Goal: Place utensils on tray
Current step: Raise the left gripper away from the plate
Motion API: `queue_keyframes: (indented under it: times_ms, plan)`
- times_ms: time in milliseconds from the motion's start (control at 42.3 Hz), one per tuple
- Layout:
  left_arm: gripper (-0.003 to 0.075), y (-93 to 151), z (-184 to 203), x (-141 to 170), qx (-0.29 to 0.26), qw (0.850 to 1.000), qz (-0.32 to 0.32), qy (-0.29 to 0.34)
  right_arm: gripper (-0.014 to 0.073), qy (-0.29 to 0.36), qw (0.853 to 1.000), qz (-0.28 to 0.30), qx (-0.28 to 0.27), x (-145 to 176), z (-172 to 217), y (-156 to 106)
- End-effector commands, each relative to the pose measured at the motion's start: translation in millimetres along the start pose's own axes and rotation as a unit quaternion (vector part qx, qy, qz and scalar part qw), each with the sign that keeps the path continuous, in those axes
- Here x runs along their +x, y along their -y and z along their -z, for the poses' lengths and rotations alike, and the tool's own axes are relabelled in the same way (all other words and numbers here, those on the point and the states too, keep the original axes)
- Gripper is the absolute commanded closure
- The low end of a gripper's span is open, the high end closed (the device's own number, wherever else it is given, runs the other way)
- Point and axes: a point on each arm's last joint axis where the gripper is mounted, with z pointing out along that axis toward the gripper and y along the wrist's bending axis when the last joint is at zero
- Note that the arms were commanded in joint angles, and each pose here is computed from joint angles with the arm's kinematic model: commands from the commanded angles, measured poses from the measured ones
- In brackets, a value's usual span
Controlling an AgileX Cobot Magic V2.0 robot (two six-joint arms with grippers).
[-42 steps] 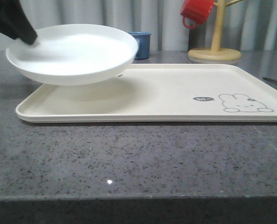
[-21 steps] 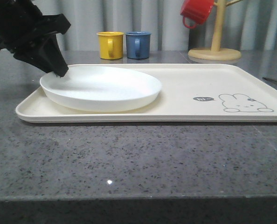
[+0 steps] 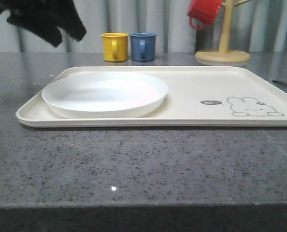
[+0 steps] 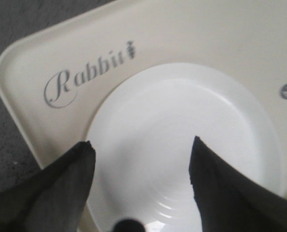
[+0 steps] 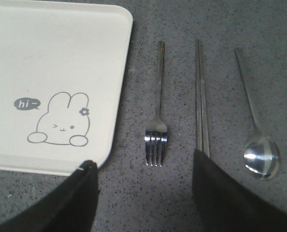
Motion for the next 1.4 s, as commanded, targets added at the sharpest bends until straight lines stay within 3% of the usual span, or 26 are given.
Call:
queue_keyframes:
  times_ms: [0, 166, 379, 733, 970, 1183, 1372]
  plan:
    - [0.0291, 41.8, 53.9, -12.6, -0.004, 0.996, -0.056, 0.069, 0.0138, 0.041, 0.999, 0.008, 0.004, -13.0, 3.6, 0.5]
    - [0.0291, 87.1, 82.9, 11.3, -0.032, 0.991, -0.114, 0.066, 0.0138, 0.041, 0.999, 0.008, 0.004, -13.0, 3.6, 0.5]
    - [0.0293, 116.7, 117.2, 58.8, -0.049, 0.985, -0.139, 0.086, 0.0138, 0.041, 0.999, 0.008, 0.004, -13.0, 3.6, 0.5]
    - [0.0293, 108.8, 160.1, 127.0, -0.034, 0.981, -0.14, 0.133, 0.0138, 0.042, 0.999, 0.008, 0.003, -13.2, 3.6, 0.4]
    - [0.0293, 106.1, 167.1, 139.1, -0.034, 0.98, -0.139, 0.141, 0.0138, 0.045, 0.999, 0.011, 0.005, -27.2, 5.8, 0.2]
    - [0.0293, 106.3, 166.7, 138.3, -0.033, 0.979, -0.139, 0.144, 0.0138, -0.058, 0.998, 0.016, 0.007, -57.2, -14.9, 0.7]
    - [0.0293, 106.3, 166.7, 138.3, -0.033, 0.979, -0.139, 0.144, 0.0138, -0.169, 0.985, -0.016, 0.009, -79.4, -54.1, 9.8]
